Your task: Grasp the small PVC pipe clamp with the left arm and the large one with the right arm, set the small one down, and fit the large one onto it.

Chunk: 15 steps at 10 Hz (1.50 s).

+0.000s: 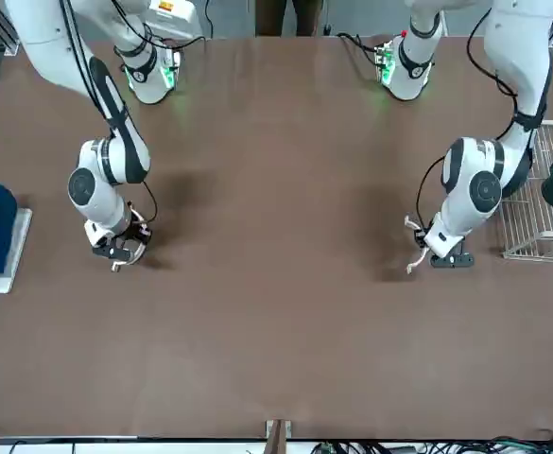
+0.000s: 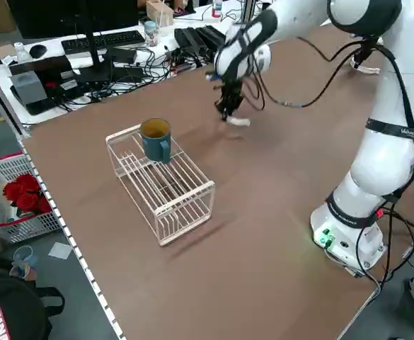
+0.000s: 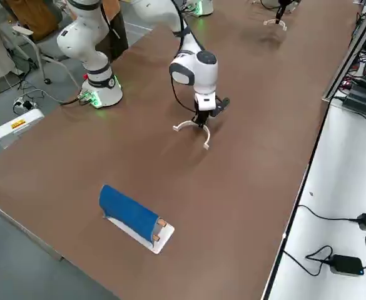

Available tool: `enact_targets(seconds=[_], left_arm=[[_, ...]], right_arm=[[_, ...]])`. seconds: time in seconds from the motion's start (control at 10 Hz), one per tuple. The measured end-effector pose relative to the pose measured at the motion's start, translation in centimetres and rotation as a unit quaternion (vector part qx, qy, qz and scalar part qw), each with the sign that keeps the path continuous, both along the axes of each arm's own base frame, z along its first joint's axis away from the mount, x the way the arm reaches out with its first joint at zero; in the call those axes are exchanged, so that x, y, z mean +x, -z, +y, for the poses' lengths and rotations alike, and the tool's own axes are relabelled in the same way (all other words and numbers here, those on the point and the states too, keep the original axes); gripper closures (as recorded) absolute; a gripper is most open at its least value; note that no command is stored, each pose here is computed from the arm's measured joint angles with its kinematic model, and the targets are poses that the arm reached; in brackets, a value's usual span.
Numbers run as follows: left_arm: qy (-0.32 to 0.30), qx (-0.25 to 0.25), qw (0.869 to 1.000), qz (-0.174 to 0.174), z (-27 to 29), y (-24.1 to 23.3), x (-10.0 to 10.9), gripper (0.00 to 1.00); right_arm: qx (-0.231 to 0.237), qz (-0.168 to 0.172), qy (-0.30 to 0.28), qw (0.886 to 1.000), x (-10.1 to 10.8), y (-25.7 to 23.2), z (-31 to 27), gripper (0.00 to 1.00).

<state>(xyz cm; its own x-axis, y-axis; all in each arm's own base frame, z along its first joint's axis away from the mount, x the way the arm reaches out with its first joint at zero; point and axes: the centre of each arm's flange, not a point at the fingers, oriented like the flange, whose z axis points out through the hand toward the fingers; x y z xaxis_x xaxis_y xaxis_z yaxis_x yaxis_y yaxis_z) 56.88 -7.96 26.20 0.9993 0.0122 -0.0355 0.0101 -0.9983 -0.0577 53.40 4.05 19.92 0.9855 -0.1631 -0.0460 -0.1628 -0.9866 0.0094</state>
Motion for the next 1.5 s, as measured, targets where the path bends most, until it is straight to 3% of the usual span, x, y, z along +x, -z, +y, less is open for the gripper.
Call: enact_targets(seconds=[0.2, 0.5, 0.9, 1.3, 1.5], left_arm=[[-0.011, -0.010, 1.000, -0.006, -9.1, -4.7, 0.7, 0.79], [-0.045, -0.042, 0.998, -0.021, -22.2, -6.1, -0.8, 0.79], [-0.036, -0.068, 0.997, 0.019, -42.1, -0.9, -6.1, 0.79], [-0.013, -0.020, 1.000, 0.012, -47.8, 6.1, -10.2, 0.79], [-0.017, -0.015, 1.000, 0.018, -47.8, 8.2, -9.9, 0.79]], right_arm=[[0.000, 0.020, -0.002, 1.000, 2.3, -5.8, 0.3, 0.91], [-0.001, 0.027, -0.007, 1.000, 4.8, -16.9, 0.6, 0.91], [-0.013, 0.027, -0.019, 0.999, 7.1, -27.2, 1.5, 0.91], [-0.003, -0.008, -0.053, 0.999, 7.5, -31.9, 7.0, 0.91], [0.006, -0.012, -0.038, 0.999, 7.3, -32.3, 10.7, 0.91]])
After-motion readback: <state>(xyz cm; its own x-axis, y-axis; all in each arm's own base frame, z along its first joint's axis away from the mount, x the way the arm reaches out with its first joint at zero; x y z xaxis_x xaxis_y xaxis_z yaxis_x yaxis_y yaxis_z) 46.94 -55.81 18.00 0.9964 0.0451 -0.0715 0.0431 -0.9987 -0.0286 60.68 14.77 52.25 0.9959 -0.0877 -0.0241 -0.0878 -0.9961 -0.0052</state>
